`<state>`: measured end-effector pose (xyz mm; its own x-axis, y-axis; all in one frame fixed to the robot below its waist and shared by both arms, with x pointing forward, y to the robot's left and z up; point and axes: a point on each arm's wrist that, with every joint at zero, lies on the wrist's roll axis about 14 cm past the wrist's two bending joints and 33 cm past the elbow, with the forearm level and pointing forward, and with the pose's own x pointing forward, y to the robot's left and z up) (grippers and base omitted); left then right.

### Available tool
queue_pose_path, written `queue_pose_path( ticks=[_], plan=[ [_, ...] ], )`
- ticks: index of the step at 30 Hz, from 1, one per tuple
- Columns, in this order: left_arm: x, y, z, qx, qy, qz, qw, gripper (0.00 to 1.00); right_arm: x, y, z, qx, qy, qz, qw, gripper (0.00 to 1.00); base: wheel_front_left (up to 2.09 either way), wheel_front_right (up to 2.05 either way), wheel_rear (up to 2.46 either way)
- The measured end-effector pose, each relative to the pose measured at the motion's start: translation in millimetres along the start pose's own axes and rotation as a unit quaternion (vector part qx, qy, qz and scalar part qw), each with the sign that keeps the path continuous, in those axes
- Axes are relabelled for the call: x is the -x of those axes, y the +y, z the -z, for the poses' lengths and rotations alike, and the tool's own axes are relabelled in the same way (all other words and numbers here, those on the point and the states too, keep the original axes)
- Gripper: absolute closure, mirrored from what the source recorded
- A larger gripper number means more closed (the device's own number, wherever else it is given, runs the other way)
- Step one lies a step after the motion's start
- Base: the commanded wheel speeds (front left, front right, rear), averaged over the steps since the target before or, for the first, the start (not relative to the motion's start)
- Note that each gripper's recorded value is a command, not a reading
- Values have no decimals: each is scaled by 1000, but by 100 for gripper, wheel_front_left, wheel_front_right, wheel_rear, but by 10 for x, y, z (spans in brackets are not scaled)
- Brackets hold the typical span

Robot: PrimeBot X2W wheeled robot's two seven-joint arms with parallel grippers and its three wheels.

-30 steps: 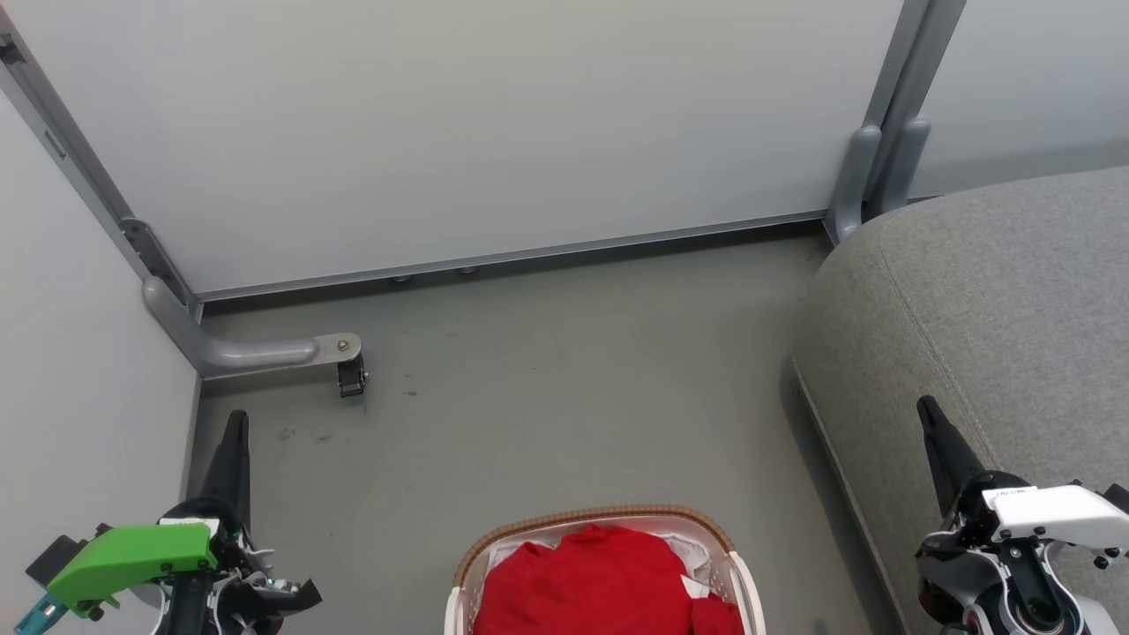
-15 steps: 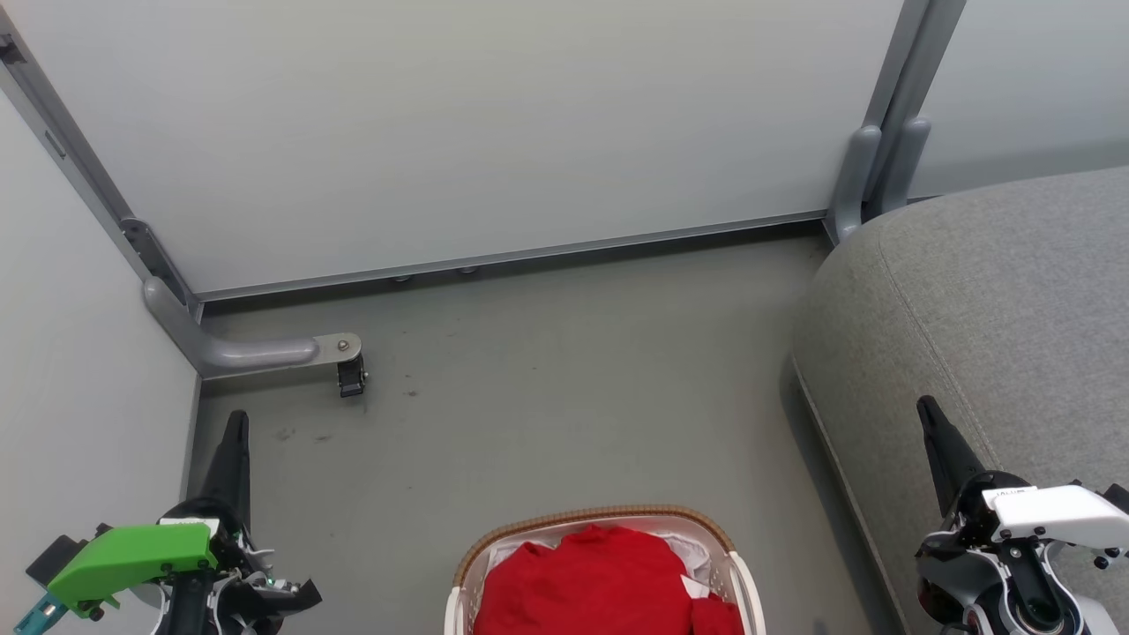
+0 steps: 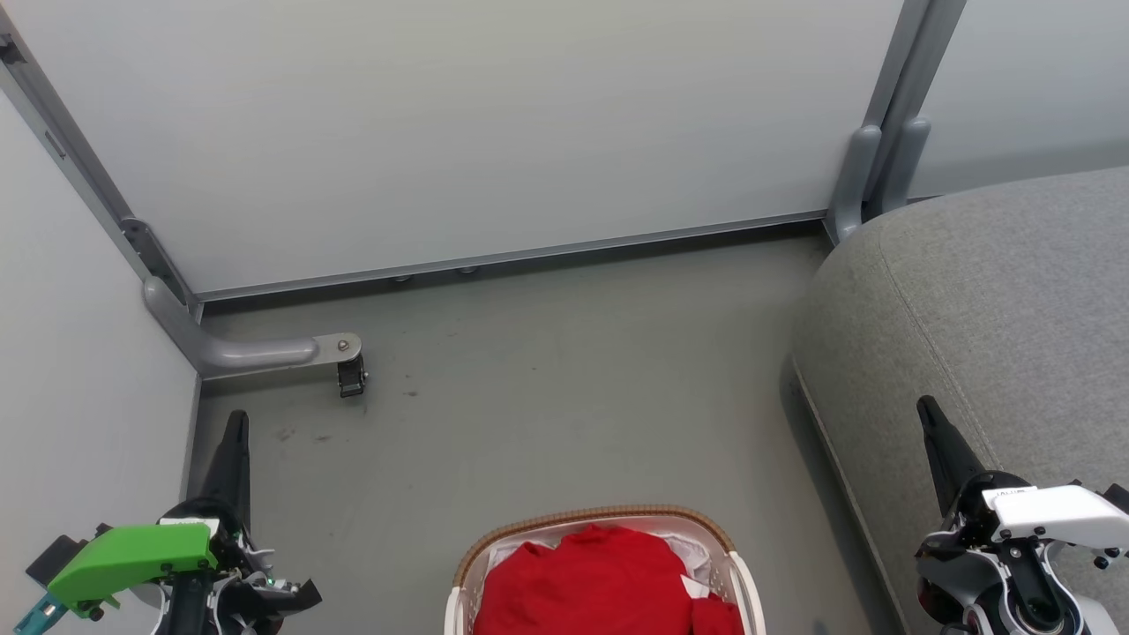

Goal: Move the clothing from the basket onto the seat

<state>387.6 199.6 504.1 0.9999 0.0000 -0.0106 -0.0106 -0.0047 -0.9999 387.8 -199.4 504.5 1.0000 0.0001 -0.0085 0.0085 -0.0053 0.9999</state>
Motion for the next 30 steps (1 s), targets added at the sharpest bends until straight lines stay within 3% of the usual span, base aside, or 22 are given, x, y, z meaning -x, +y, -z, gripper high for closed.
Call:
queue_pose_path(
  ticks=[17,18,24,30],
  plan=[
    [0,0,0,0,0,0,1000,100,0,0,0,0,0,0,1000,100,0,0,0],
    [5,19,3,1,0,-3,1000,0,6,-20,4,-1,0,3,1000,0,0,0,0],
    [146,338,39,6,1,-51,999,0,140,-325,53,-11,0,48,999,0,0,0,0],
    [146,330,88,0,0,-50,999,0,142,-335,92,-1,-2,50,999,0,0,0,0]
  ],
)
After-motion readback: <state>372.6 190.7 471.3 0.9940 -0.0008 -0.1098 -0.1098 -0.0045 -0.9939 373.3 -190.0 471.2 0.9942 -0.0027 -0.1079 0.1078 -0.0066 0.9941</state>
